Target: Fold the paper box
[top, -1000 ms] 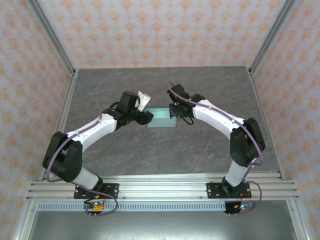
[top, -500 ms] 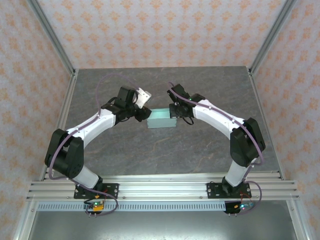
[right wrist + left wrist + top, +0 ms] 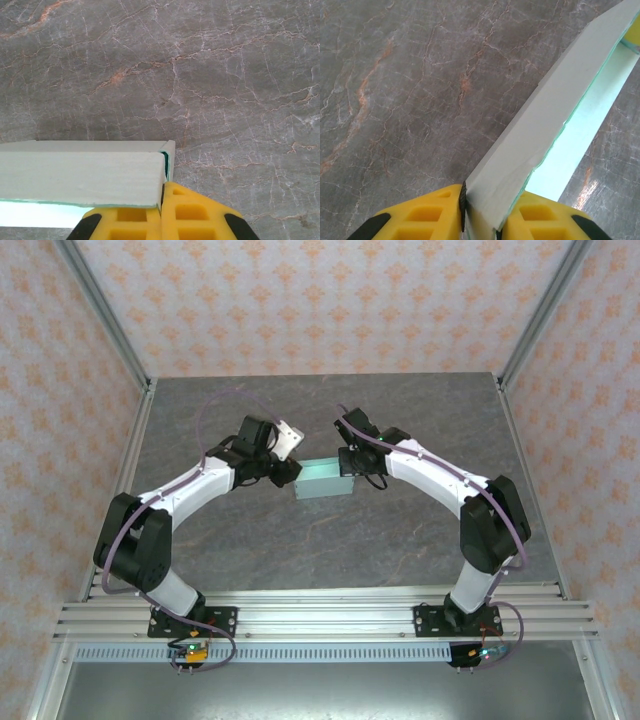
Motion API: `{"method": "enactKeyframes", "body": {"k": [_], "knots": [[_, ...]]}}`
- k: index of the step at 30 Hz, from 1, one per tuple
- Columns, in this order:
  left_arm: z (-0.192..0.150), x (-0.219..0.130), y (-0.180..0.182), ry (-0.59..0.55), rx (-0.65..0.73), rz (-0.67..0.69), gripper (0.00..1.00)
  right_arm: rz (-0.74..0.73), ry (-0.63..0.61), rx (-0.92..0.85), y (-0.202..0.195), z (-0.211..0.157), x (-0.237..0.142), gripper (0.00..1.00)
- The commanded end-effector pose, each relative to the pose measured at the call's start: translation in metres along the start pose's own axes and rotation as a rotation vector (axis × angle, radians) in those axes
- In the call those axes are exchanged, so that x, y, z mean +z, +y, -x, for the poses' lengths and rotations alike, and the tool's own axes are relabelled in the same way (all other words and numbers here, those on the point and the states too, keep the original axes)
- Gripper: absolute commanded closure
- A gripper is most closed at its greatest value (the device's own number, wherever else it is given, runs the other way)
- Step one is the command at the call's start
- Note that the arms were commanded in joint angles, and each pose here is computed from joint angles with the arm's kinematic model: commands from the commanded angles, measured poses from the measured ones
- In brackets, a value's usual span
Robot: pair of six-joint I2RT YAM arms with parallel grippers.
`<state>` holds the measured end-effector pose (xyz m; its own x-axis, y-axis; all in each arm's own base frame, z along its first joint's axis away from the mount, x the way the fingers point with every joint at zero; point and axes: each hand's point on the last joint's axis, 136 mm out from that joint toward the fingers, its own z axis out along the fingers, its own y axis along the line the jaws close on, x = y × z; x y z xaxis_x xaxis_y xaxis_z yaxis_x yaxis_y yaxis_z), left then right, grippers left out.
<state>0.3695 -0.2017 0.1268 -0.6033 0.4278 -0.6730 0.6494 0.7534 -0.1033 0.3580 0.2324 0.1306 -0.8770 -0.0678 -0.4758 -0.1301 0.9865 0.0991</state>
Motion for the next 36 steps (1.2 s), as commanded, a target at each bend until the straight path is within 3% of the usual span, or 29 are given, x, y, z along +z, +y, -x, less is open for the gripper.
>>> {"method": "enactKeyframes", "body": {"k": [1,7,13,22,28,36], "knots": [[0.001,0.000,-0.006,0.010,-0.013,-0.006,0.77,-0.023,0.052,0.011,-0.003,-0.012,0.005,0.93],[0.016,-0.007,-0.007,-0.046,-0.118,0.000,0.89,-0.016,0.048,0.030,-0.001,-0.012,0.004,0.94],[0.027,-0.003,-0.017,-0.104,-0.311,0.014,0.88,-0.023,0.029,0.035,0.009,-0.014,0.004,0.96],[0.032,-0.005,-0.030,-0.116,-0.461,0.085,0.84,-0.036,0.016,0.065,0.007,-0.016,0.007,0.96],[0.033,-0.015,-0.030,-0.163,-0.559,0.123,0.73,-0.046,0.003,0.078,0.004,-0.016,0.007,0.96],[0.023,-0.026,-0.024,-0.164,-0.577,0.177,0.71,-0.057,-0.005,0.079,0.001,-0.016,0.007,0.96]]}}
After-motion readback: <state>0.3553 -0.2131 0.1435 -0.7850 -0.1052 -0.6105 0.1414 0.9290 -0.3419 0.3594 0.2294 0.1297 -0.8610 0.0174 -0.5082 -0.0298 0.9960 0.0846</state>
